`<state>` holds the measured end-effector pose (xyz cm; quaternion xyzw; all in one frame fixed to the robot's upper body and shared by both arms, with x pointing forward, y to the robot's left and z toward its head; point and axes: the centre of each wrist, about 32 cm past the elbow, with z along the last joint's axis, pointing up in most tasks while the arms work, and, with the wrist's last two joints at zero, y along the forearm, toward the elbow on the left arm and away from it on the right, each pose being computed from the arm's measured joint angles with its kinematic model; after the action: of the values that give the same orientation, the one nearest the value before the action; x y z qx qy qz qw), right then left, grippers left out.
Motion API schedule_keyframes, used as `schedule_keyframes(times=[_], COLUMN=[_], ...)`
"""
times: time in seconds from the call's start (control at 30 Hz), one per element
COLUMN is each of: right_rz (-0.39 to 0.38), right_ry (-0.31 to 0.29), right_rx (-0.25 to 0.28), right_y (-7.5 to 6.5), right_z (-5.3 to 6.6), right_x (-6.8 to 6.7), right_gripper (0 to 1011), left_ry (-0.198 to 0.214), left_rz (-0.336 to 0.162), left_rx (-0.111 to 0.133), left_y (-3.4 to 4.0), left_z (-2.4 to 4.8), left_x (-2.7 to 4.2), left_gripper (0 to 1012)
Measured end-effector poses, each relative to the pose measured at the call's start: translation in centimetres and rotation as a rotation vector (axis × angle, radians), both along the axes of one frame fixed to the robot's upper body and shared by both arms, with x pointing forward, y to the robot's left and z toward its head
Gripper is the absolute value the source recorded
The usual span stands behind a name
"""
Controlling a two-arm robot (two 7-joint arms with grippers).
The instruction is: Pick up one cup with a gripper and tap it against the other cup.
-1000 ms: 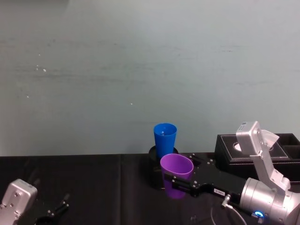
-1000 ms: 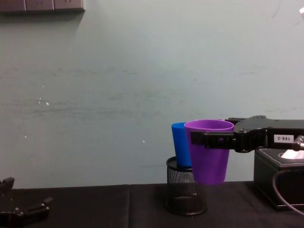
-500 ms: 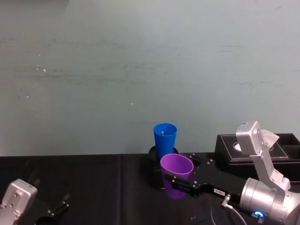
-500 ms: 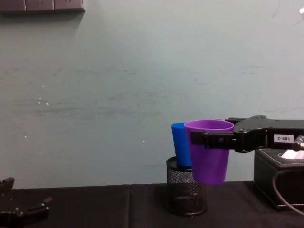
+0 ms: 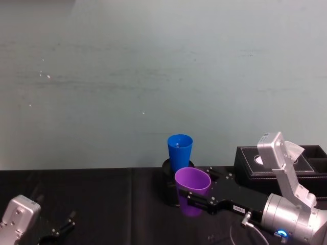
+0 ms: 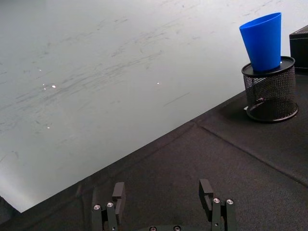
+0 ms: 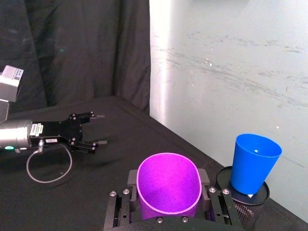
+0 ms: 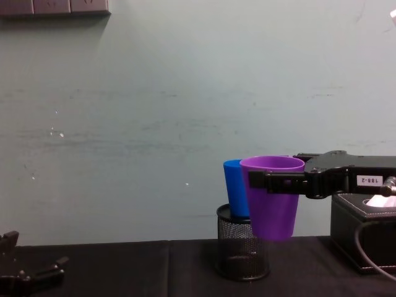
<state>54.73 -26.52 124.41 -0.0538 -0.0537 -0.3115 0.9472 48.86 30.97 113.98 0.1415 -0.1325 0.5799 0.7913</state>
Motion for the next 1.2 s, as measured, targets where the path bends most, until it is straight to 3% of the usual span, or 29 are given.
schedule_keyframes(times=[1.2], right_rz=[0.000], right_ry=[0.000], right_rx=[0.000], right_y=[0.00], right_z=[0.00], right_x=[0.00], right_gripper=[726], left_ry=[0.000], left_rz=[0.000], left_rx=[0.000], left_y=[0.00], left_z=[0.00], left_x=[0.00], left_gripper=[1000])
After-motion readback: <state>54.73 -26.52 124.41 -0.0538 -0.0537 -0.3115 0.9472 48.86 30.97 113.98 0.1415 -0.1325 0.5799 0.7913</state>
